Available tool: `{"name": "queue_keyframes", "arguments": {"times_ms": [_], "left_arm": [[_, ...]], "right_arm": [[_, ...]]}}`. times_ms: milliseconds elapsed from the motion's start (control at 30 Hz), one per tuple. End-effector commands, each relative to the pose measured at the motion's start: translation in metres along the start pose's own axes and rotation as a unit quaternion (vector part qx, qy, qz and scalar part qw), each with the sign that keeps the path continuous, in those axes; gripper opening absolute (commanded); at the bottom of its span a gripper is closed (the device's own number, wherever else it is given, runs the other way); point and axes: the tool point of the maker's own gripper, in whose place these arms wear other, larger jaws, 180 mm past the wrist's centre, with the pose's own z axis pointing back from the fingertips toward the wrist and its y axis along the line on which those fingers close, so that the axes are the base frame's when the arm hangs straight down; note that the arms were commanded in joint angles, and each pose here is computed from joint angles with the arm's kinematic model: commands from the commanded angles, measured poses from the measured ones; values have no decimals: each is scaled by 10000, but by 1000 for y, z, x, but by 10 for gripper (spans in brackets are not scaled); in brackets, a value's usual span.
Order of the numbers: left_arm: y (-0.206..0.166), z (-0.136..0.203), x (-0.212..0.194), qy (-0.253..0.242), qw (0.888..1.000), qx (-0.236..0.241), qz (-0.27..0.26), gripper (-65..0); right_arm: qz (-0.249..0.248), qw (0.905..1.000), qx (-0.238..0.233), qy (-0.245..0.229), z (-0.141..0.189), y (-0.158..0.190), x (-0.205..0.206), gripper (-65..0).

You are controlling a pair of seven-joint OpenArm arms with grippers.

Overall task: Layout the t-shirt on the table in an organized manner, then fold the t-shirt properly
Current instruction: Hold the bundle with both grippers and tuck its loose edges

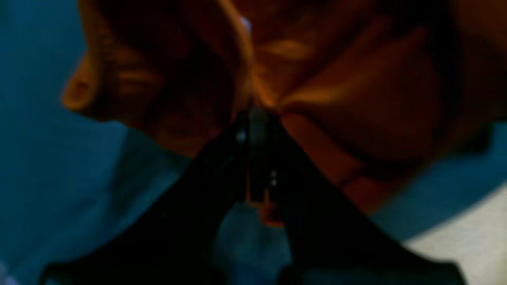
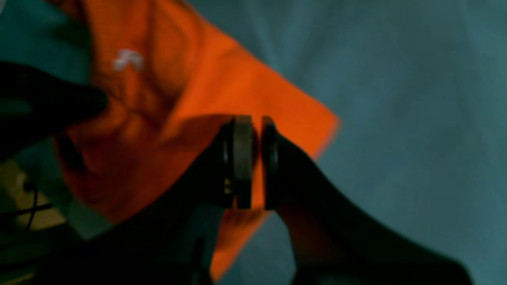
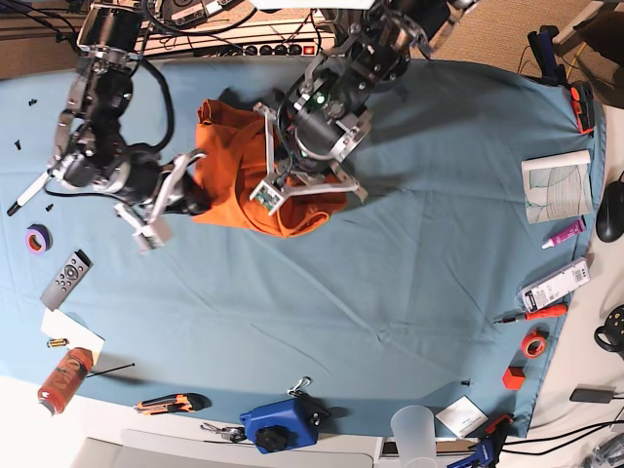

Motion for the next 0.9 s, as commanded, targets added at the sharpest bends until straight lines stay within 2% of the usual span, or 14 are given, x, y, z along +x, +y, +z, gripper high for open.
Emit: {"name": "queue_keyframes", "arguments": {"times_ms": [0,100,200,367,467,633,733,867], "left_arm": [[-3,5,15,-273,9996,-72,39,-650],[-7,5,16,-319,9993,-170,74,-650],[-12,6,23,-505,9981,-321,124,-650],[-33,13,53,-1409,9860,-850,-261,-650],[-34,9,58,-1582,9832,-858,-314,-650],[-10,-13,38,-1178,9916,-184,-511,-650],[21,-21,29,-1005,9941,359,-211,-650],[76,-15,21,-801,9896,1105,450,-650]], "right_arm": [[154,9995,53,-256,2,2,16,-606],[313,9993,190,-96,-7,14,13,-606],[432,9991,15,2,-11,11,8,-606],[499,9983,-291,51,-11,2,-1,-606],[483,9984,-276,85,-11,3,-5,-606],[452,9985,-254,163,-12,5,-11,-606],[439,9985,-256,219,-12,6,-15,-606],[438,9985,-257,216,-12,6,-15,-606]]}}
